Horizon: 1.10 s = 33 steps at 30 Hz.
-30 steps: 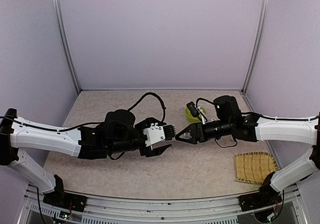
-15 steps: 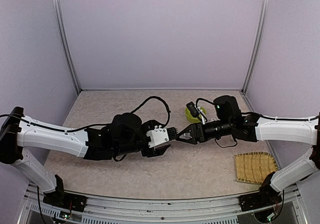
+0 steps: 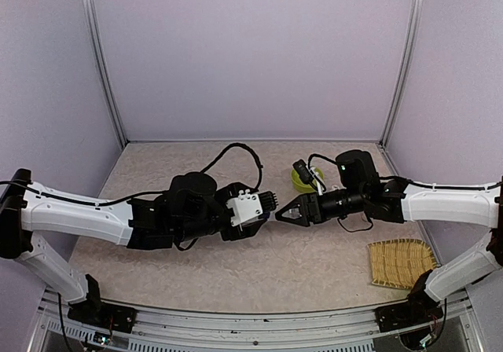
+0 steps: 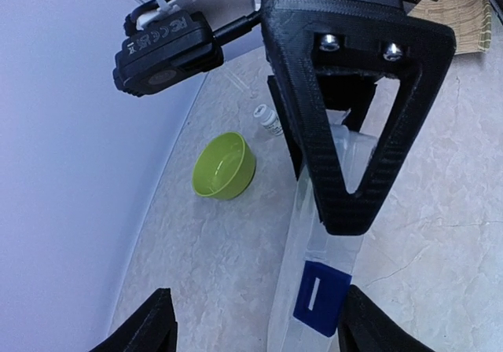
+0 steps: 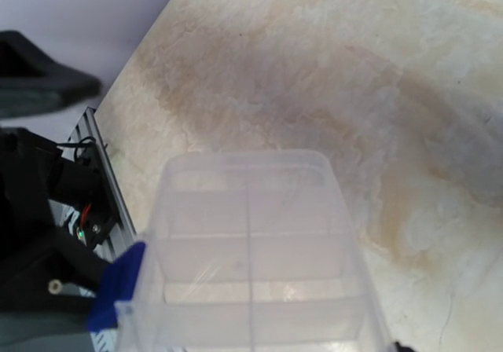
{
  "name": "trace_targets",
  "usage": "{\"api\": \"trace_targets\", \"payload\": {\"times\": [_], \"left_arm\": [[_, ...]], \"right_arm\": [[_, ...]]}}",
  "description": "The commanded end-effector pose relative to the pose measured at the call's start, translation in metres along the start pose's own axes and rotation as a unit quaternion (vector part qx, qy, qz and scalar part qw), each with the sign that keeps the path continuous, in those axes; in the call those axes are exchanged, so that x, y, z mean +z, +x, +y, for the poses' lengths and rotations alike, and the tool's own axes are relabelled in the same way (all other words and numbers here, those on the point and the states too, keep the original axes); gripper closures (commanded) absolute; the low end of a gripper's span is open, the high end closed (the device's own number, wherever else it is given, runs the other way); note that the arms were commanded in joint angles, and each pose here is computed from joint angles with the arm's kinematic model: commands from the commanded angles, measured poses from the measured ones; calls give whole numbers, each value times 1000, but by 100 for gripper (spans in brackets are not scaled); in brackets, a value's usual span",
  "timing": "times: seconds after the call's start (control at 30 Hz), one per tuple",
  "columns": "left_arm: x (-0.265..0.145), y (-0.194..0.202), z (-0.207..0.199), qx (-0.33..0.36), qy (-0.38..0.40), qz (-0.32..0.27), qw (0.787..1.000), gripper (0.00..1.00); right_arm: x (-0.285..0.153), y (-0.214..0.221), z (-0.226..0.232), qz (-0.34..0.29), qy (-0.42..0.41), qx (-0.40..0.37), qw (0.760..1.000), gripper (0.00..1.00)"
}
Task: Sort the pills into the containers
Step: Open the lid of the pill container.
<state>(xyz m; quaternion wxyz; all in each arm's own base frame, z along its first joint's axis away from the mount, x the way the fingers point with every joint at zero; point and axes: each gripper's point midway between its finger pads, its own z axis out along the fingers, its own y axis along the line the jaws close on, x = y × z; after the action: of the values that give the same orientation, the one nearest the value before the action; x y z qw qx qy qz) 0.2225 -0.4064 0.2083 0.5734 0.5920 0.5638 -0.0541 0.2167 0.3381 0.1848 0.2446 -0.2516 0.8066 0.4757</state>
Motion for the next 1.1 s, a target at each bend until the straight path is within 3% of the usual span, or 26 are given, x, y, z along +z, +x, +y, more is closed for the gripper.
{"api": "trace_targets", "payload": {"times": [0.0,0.33,0.57,0.8,0.93,1.07], "left_arm": [[-9,-15,15,-17,-16,-33,999,33],[-9,-16,12,-13,-5,-32,999,37],[-12,-21,-12,-7,79,-48,996,50],[-6,-16,-9,-7,74,-30,997,63],[-5,-16,-8,-7,69,-32,997,62],[-4,-15,-13,1,66,-31,997,45]], "right_arm": [[-1,3,6,1,-9,-12,1000,64],[0,3,6,4,-9,-19,1000,64],[2,4,6,9,-13,-27,999,65],[3,3,7,12,-15,-31,999,65],[2,4,7,12,-16,-31,999,65],[2,4,8,12,-19,-29,999,65]]}}
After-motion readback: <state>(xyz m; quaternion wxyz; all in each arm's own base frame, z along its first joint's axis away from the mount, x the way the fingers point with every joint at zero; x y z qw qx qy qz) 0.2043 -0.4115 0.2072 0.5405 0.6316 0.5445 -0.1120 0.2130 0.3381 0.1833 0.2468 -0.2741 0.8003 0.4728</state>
